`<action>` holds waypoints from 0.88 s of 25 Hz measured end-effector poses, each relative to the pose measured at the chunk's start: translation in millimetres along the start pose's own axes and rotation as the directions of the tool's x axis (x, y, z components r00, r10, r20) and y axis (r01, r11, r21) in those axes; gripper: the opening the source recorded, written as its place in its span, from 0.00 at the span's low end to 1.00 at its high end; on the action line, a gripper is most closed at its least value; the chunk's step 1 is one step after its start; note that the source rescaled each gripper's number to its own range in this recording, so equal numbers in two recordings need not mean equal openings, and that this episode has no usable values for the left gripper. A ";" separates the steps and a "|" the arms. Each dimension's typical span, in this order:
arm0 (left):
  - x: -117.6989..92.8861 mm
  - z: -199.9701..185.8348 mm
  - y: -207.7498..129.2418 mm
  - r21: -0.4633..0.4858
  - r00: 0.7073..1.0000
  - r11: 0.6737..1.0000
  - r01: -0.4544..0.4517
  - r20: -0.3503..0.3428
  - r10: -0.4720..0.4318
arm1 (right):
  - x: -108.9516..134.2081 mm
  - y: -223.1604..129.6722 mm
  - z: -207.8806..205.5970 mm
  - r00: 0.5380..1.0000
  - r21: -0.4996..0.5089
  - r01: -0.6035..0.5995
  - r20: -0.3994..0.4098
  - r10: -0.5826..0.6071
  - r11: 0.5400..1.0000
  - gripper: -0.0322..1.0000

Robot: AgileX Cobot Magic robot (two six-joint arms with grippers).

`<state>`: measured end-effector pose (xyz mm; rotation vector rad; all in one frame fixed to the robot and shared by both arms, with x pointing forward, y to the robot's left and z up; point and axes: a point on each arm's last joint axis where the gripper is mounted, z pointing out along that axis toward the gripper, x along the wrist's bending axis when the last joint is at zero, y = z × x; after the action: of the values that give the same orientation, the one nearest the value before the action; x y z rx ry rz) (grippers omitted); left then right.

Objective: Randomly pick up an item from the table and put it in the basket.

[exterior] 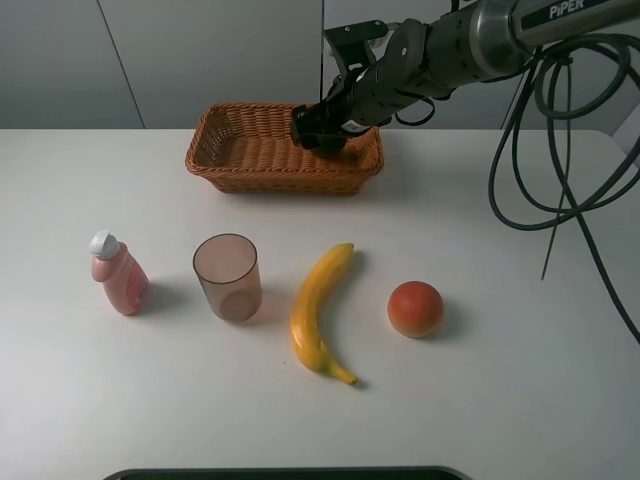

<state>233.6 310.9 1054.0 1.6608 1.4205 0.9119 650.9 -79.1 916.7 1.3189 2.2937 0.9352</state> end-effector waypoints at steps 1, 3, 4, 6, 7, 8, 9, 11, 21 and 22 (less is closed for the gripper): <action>0.0 0.0 0.0 0.000 1.000 1.000 0.000 0.000 0.000 | 0.0 0.0 0.0 1.000 0.000 0.002 0.000 -0.002 1.000 0.99; 0.0 0.0 0.0 0.000 1.000 1.000 0.000 0.000 0.000 | -0.1 1.7 -1.6 1.000 -0.009 0.013 0.002 -0.013 1.000 0.99; 0.0 0.0 0.0 0.000 1.000 1.000 0.000 0.000 0.000 | 0.0 3.5 -3.7 1.000 -0.014 0.022 0.002 -0.022 1.000 0.99; 0.0 0.0 0.0 0.000 1.000 1.000 0.000 0.000 0.000 | 1.0 10.2 -13.2 0.999 -0.028 0.052 -0.001 -0.052 0.998 0.99; 0.0 0.0 0.0 0.000 1.000 1.000 0.000 0.000 0.000 | 1.9 15.6 -21.4 0.998 -0.038 0.061 -0.005 -0.062 0.997 0.99; 0.0 0.0 0.0 0.000 1.000 1.000 0.000 0.000 0.000 | 3.1 22.3 -32.7 0.998 -0.049 0.069 -0.010 -0.069 0.996 0.99; 0.0 0.0 0.0 0.000 1.000 1.000 0.000 0.000 0.000 | 4.4 27.9 -43.5 0.997 -0.054 0.080 -0.016 -0.081 0.995 0.99; 0.0 0.0 0.0 0.000 1.000 1.000 0.000 0.000 0.000 | 7.6 43.6 -76.6 0.993 -0.082 0.110 -0.024 -0.112 0.991 0.99; 0.0 0.0 0.0 0.000 1.000 1.000 0.000 0.000 0.000 | -19.0 51.3 -263.5 0.978 0.058 0.204 0.035 -0.206 0.977 0.99; 0.0 0.0 0.0 0.000 1.000 1.000 0.000 0.000 0.000 | -21.4 47.5 -282.5 0.977 0.073 0.202 0.052 -0.206 0.977 0.99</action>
<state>233.6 310.9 1054.0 1.6608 1.4205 0.9119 530.1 -186.5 1154.2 1.0947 2.3788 0.7482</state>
